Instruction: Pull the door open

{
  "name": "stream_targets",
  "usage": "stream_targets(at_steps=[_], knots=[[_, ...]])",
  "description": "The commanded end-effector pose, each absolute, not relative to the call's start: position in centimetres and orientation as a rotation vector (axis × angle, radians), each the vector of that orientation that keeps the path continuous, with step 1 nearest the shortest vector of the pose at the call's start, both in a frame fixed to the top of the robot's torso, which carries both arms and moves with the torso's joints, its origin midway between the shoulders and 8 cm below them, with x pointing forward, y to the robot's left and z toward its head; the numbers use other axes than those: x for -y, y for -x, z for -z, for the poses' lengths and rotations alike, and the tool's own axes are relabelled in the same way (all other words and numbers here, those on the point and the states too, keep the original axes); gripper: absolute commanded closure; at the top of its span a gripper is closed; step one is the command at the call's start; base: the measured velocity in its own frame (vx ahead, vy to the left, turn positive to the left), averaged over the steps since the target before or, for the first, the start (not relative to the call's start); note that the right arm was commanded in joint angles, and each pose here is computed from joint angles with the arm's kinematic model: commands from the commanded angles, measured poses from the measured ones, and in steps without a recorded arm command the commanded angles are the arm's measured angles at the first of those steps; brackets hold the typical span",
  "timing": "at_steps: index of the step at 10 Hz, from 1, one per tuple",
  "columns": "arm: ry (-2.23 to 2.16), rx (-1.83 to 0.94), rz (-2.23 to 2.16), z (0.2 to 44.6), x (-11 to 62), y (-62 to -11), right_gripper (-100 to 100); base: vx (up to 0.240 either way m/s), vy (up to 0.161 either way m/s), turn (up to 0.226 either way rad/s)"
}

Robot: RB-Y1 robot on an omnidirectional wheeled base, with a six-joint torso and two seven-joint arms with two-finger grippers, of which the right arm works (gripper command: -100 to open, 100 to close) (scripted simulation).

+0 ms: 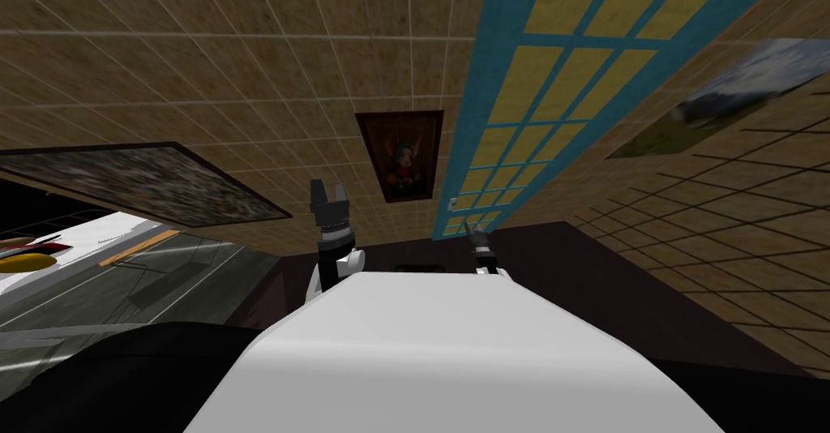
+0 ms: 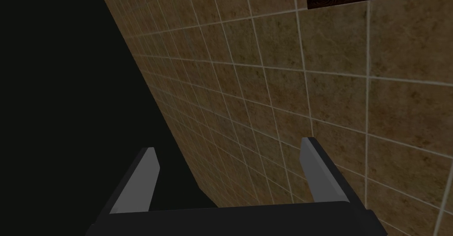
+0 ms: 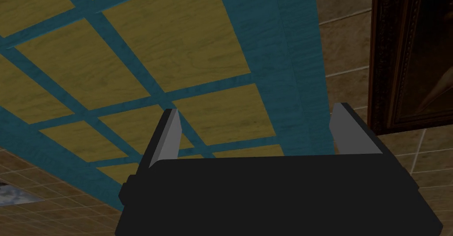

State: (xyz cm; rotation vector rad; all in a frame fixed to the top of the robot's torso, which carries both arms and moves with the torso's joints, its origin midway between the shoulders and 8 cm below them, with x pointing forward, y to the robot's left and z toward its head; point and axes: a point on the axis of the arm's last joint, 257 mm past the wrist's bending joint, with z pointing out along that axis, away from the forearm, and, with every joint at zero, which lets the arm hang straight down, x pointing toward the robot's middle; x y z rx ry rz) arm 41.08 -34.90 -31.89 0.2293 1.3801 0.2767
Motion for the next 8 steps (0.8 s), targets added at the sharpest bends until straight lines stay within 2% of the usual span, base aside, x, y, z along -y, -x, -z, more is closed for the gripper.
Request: stream_targets(at_steps=[1,8], knots=[[-0.194,-1.409,-0.234,33.1,35.0,-41.0,-100,0.089,-0.029,0.092],[-0.084,-1.497,-0.113,36.8,35.6,-40.4,-100,0.077,-0.029,0.074]])
